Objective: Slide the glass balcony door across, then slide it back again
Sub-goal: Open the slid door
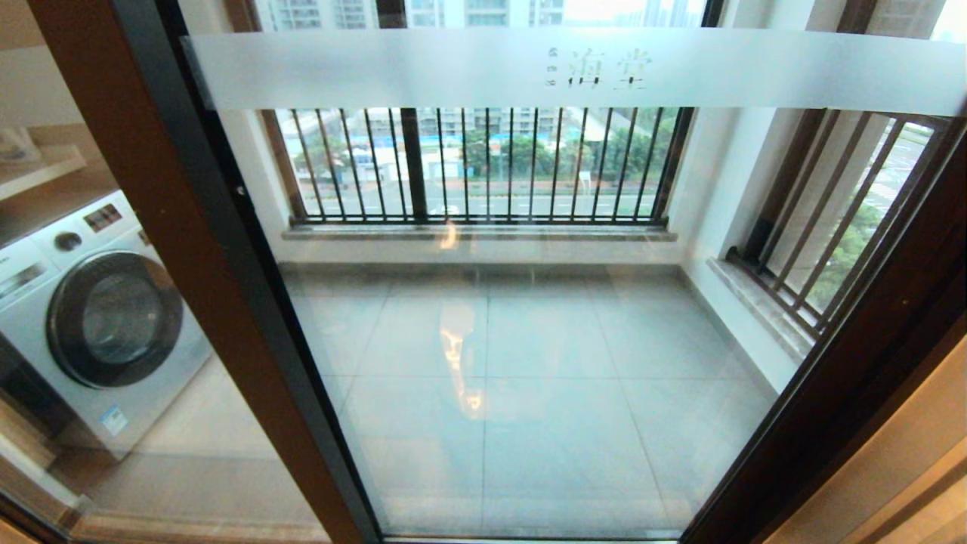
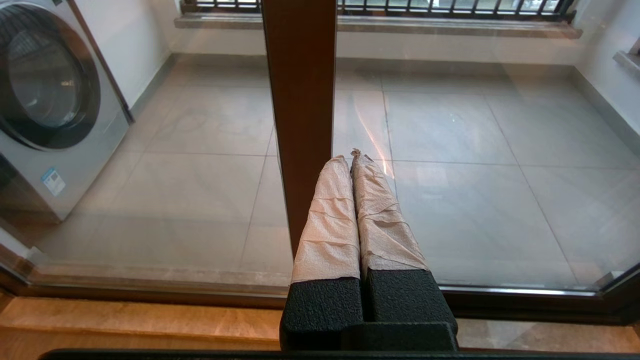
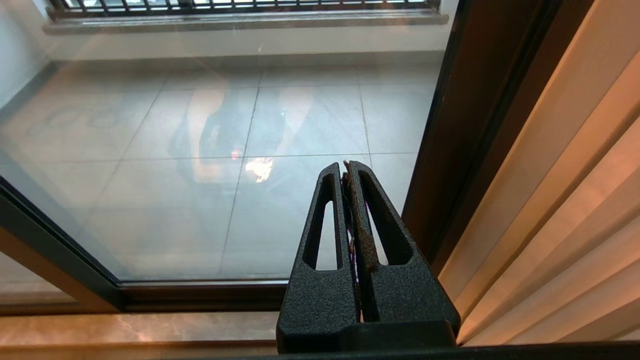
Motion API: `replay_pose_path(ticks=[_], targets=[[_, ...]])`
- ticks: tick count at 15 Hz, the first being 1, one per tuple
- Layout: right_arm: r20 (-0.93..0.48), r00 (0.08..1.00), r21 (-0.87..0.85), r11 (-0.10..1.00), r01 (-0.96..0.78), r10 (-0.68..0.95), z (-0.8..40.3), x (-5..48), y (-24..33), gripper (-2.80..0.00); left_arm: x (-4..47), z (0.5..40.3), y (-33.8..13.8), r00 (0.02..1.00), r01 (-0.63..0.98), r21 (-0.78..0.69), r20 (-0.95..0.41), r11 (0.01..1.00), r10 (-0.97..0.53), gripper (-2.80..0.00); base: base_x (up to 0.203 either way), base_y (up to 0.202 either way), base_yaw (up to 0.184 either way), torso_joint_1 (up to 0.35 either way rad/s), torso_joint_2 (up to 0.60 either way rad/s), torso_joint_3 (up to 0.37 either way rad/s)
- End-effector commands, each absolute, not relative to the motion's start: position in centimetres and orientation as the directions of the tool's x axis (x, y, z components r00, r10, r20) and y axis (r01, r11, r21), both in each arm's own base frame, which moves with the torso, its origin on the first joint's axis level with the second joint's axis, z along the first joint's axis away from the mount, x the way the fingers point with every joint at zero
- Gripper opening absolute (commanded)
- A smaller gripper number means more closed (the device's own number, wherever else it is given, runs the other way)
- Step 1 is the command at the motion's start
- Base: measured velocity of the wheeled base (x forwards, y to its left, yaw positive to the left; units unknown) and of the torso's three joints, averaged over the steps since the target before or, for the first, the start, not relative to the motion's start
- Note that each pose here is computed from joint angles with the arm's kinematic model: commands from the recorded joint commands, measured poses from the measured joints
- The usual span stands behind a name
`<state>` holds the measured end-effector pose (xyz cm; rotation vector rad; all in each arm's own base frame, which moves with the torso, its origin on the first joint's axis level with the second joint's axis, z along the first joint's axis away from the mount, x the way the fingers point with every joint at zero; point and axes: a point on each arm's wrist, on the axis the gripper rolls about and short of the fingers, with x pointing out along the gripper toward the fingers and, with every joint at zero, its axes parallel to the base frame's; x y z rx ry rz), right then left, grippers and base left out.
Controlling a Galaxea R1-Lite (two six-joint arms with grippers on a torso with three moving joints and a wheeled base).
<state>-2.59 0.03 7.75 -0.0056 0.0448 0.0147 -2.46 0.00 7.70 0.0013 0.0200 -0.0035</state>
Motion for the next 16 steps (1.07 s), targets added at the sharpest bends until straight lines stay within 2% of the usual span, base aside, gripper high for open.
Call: replay_pose_path(ticks=[1, 4, 6, 10, 16], targets=[[-0.047, 0.999, -0.031, 0.999, -0.018, 0.017, 7.7, -2.6, 0.0, -2.80, -2.4, 7.7, 0.0, 1.000, 0.003, 0.002, -0.021, 1.000, -0.003, -2.80, 0.000, 0.000, 0.000, 0.000, 0.00, 0.000], [-0.022, 1.000, -0.072, 0.997, 0.008, -0.010, 8.2, -2.7, 0.0, -2.80, -2.5, 7.7, 0.0, 1.000, 0.003, 0.002, -0.020, 1.000, -0.003, -2.80, 0.000, 0.000, 0.000, 0.000, 0.00, 0.000], [0.028, 1.000, -0.068, 0.998, 0.012, -0.010, 11.3, -3.2, 0.0, -2.80, -2.4, 7.7, 0.0, 1.000, 0.003, 0.002, -0.021, 1.000, -0.003, -2.80, 0.000, 0.000, 0.000, 0.000, 0.00, 0.000], [0.001, 1.000, -0.061, 0.998, -0.009, 0.009, 17.1, -2.0, 0.0, -2.80, -2.4, 7.7, 0.0, 1.000, 0.003, 0.002, -0.021, 1.000, -0.003, -2.80, 0.000, 0.000, 0.000, 0.000, 0.00, 0.000], [-0.132, 0.987, 0.019, 0.996, 0.093, -0.089, 26.3, 6.3, -0.3, -2.80, -2.5, 7.7, 0.0, 1.000, 0.003, 0.002, -0.021, 1.000, -0.003, -2.80, 0.000, 0.000, 0.000, 0.000, 0.00, 0.000]])
